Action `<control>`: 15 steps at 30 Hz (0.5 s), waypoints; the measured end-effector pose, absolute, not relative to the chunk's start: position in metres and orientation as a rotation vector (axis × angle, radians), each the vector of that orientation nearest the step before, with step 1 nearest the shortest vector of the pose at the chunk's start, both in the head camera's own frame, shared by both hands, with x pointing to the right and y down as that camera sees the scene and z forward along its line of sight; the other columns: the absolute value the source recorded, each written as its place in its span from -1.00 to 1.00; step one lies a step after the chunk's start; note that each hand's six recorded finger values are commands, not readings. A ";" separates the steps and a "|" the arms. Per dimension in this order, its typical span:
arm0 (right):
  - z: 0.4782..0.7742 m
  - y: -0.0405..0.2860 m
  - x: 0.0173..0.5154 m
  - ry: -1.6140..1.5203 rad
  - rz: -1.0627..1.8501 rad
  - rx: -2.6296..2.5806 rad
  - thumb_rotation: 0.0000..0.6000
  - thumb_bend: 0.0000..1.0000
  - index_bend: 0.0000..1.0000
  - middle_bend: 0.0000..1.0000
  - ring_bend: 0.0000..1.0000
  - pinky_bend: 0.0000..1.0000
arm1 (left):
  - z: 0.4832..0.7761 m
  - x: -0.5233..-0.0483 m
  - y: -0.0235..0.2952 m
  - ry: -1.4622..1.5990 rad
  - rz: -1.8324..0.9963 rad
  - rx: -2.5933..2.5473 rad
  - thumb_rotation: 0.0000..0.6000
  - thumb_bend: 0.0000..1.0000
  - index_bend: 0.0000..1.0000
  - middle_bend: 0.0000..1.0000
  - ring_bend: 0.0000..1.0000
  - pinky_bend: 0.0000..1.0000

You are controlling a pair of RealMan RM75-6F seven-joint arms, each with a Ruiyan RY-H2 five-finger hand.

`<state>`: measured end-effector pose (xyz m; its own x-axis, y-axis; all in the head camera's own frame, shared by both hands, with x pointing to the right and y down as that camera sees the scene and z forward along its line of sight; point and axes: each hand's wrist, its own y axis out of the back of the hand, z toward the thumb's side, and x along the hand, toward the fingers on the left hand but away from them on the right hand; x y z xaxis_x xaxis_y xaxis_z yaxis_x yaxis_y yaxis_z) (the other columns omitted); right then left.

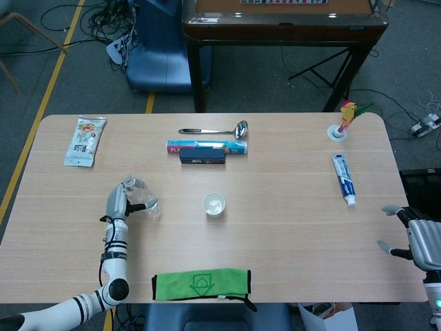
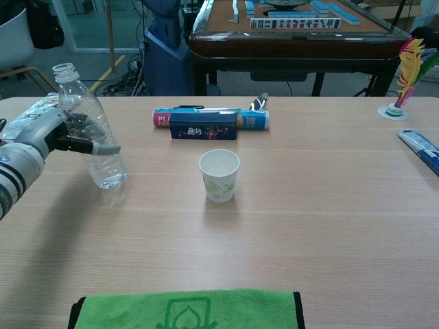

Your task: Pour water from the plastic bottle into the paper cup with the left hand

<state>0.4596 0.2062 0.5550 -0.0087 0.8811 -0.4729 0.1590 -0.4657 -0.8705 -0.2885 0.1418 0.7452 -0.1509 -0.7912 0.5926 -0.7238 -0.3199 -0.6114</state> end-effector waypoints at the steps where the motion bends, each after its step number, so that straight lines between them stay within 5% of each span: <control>1: 0.555 0.206 0.460 -1.087 1.526 -1.664 1.00 -0.90 -0.35 -0.26 -0.42 -0.17 | 0.746 -0.290 0.142 1.779 -1.496 -2.007 1.00 -0.98 -0.20 -0.36 -0.67 -0.56; 9: 0.555 0.207 0.458 -1.082 1.525 -1.664 1.00 -0.90 -0.35 -0.26 -0.42 -0.17 | 0.750 -0.293 0.148 1.710 -1.527 -2.054 1.00 -0.98 -0.62 -0.85 -0.96 -0.72; 15: 0.555 0.207 0.457 -1.081 1.523 -1.665 1.00 -0.90 -0.35 -0.26 -0.42 -0.17 | 0.750 -0.297 0.151 1.684 -1.564 -2.065 1.00 -0.98 -0.80 -0.99 -1.00 -0.82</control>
<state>0.4574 0.2069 0.5550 -0.0044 0.8813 -0.4725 0.1547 -0.4662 -0.8710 -0.2974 0.1515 0.7500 -0.1057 -0.7545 0.6477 -0.7018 -0.4049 -0.5862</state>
